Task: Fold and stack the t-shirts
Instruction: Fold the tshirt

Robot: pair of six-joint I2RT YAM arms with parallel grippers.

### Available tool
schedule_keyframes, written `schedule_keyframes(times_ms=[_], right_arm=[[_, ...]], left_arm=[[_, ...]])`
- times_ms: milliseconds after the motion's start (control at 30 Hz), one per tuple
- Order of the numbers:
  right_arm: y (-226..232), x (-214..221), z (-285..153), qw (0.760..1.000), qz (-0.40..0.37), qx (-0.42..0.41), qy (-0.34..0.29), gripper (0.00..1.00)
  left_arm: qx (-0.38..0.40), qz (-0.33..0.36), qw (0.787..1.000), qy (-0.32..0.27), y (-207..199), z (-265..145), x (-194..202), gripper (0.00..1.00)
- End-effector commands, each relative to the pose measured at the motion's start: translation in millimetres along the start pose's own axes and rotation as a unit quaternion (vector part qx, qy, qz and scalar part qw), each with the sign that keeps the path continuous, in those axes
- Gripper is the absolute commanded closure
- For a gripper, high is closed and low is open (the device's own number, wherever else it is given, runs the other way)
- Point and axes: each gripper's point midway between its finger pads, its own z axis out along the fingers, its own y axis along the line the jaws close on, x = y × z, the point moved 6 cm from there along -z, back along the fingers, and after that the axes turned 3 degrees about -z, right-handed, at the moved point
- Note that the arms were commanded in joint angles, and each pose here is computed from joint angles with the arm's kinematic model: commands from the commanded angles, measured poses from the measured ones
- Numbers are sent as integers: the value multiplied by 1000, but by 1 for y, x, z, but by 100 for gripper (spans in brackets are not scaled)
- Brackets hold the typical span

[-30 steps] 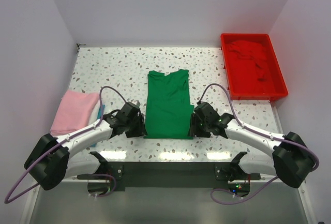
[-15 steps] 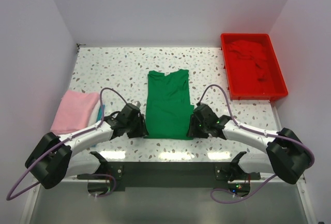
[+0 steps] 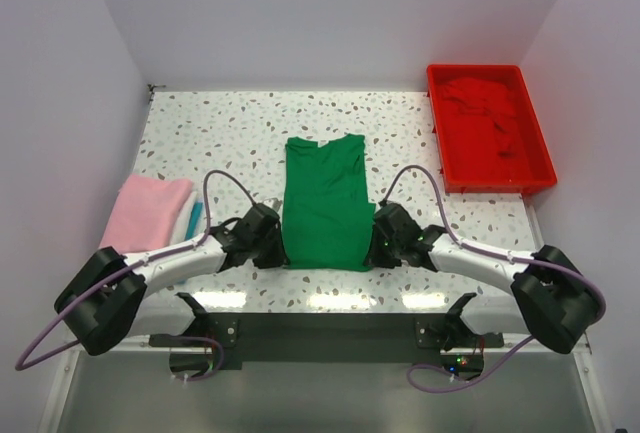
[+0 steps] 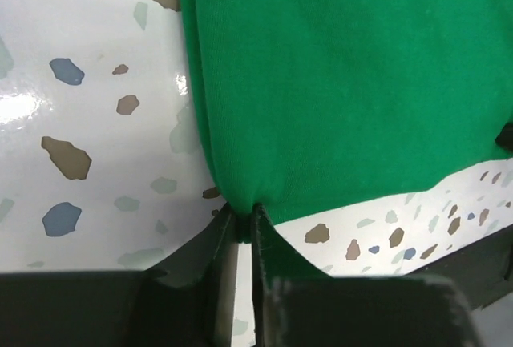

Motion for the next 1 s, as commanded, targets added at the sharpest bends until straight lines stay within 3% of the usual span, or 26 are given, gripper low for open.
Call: schedule_keyframes(times_ms=[0,67,267,467,733,967], right_arm=[[-20,22,2,998,-9,42,47,93],[-22,25,-2,998,-13,44,48,100],[-29,47,-26,996,-31,28,85,100],[-21,38,-64,996,-71,16,49,100],[1,-34,-88,989,-110,84,-49,100],[48,-138,-80,989,-86,25,-120,100]], left_arm=[[-42,3,999,31,20,4,18,88],[-37,5,999,28,18,0,18,99],[-25,18,999,31,13,-21,37,100],[-4,24,999,-20,-8,-55,25,100],[-4,49,991,-123,-50,-80,-46,100],[7,41,981,-189,-84,-72,-137,100]])
